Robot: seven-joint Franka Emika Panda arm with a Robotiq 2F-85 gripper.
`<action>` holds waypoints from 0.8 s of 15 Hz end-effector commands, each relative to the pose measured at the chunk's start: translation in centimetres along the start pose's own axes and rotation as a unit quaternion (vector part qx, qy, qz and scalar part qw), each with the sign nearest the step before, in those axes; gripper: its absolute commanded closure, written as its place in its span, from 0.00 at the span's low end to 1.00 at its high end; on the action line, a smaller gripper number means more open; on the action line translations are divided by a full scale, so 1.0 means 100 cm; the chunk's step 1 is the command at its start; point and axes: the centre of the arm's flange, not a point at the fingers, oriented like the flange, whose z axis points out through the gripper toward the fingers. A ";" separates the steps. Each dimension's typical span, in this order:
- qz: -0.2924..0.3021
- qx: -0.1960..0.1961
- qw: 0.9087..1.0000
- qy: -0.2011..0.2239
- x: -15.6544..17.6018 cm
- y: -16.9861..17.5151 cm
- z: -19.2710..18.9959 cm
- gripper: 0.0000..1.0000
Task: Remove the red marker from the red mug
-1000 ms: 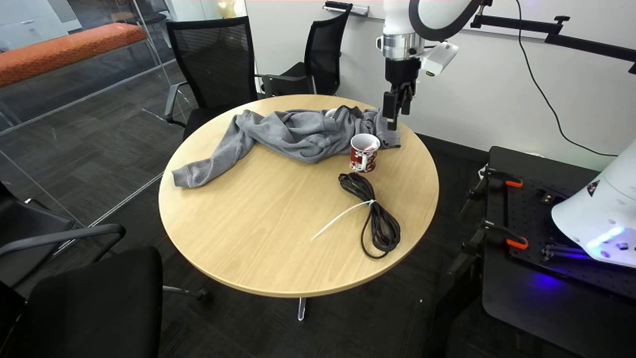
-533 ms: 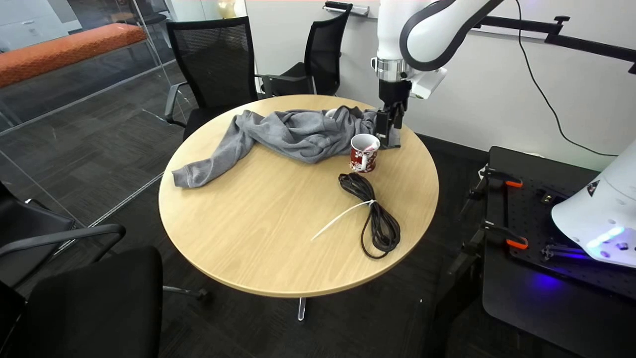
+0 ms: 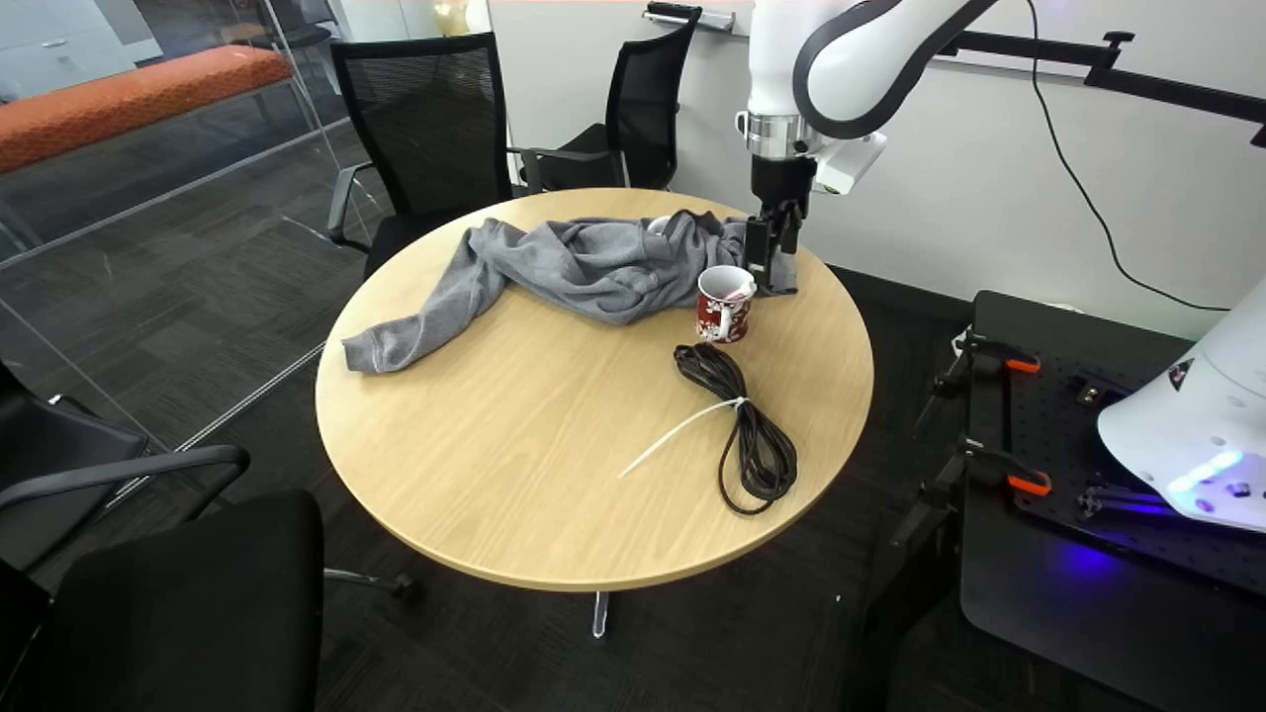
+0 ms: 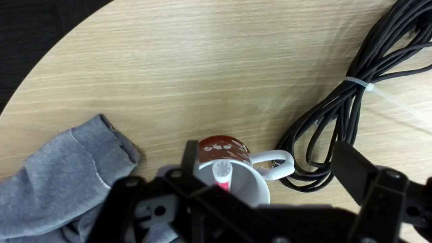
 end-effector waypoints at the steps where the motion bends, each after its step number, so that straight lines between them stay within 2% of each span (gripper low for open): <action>1: 0.006 -0.001 1.000 0.014 0.023 -0.001 -0.003 0.00; 9: 0.036 -0.011 0.999 0.006 0.050 0.009 0.009 0.00; 12: 0.047 -0.013 0.999 0.000 0.057 0.018 0.019 0.06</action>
